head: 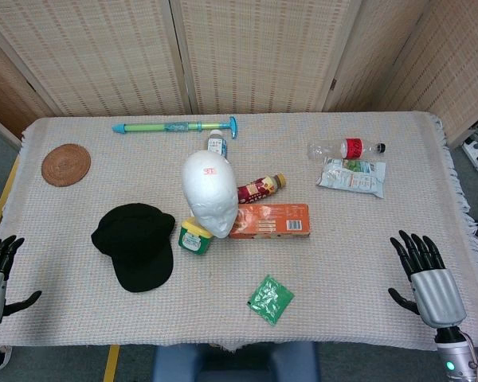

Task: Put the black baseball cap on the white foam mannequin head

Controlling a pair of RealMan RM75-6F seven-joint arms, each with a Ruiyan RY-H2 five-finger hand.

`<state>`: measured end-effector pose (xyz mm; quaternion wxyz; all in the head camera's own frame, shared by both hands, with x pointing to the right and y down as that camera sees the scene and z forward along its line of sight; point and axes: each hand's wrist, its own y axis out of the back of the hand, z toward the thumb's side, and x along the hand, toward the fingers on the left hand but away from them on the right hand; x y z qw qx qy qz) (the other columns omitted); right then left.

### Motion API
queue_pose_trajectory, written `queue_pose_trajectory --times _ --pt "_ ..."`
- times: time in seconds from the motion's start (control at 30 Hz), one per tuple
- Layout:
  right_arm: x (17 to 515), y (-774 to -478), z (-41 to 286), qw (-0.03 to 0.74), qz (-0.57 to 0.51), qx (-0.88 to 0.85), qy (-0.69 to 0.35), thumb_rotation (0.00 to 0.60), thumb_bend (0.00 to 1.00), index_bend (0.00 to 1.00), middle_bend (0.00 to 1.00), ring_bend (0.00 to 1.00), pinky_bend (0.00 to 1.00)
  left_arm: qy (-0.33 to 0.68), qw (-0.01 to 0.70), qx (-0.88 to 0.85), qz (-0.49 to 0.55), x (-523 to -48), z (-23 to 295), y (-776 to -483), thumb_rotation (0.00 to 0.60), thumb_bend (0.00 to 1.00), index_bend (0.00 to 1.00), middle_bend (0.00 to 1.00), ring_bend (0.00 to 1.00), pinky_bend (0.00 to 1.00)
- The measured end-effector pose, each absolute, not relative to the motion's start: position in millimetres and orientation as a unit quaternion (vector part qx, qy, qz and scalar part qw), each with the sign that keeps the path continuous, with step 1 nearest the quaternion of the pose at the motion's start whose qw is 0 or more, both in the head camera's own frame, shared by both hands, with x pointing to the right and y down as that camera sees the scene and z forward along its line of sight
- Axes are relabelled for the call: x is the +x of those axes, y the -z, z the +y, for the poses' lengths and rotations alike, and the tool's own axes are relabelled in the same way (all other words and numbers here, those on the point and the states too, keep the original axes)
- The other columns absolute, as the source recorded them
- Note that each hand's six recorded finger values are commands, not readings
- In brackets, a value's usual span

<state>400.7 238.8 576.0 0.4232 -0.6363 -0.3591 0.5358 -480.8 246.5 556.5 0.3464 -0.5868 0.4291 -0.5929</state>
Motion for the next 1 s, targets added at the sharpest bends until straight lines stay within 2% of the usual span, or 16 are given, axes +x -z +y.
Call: queue_pose_trajectory --times 0.2,0.3,0.47,0.6,0.77,0.9,1.0 --pt "401.0 -575.1 239.0 0.422 -0.361 -0.636 -0.535 0.6 0.11 0.0 0.0 0.0 0.0 0.586 0.345 -0.602 0.419 -472.9 251.2 -562.5 0.6 0.13 0.13 0.11 0.04 0.21" --pt "401.1 -575.1 239.1 0.422 -0.361 -0.636 -0.536 0.6 0.11 0.0 0.0 0.0 0.0 0.574 0.341 -0.621 0.411 -459.7 259.4 -570.1 0.6 0.13 0.16 0.19 0.08 0.28" --pt "402.8 -573.3 238.4 0.422 -0.366 -0.631 -0.538 0.6 0.11 0.0 0.0 0.0 0.0 0.519 0.349 -0.658 0.418 -423.6 278.3 -584.1 0.6 0.13 0.32 0.56 0.41 0.6" --pt "405.6 -572.5 236.4 0.42 -0.371 -0.627 -0.541 0.6 0.11 0.0 0.0 0.0 0.0 0.469 0.361 -0.688 0.42 -397.4 301.9 -597.6 0.6 0.13 0.42 0.76 0.64 0.78" --pt "407.4 -575.1 235.6 0.417 -0.368 -0.625 -0.548 0.6 0.11 0.0 0.0 0.0 0.0 0.411 0.37 -0.721 0.418 -364.3 331.3 -618.6 0.6 0.13 0.53 0.91 0.77 0.89" --pt "408.3 -575.7 234.9 0.416 -0.367 -0.623 -0.551 0.6 0.11 0.0 0.0 0.0 0.0 0.384 0.369 -0.736 0.418 -345.1 342.4 -636.9 0.6 0.14 0.55 0.99 0.84 0.94" --pt "410.1 -576.5 233.3 0.414 -0.369 -0.622 -0.553 0.6 0.11 0.0 0.0 0.0 0.0 0.373 0.368 -0.744 0.415 -333.9 346.7 -650.7 0.6 0.15 0.57 1.0 0.89 0.98"
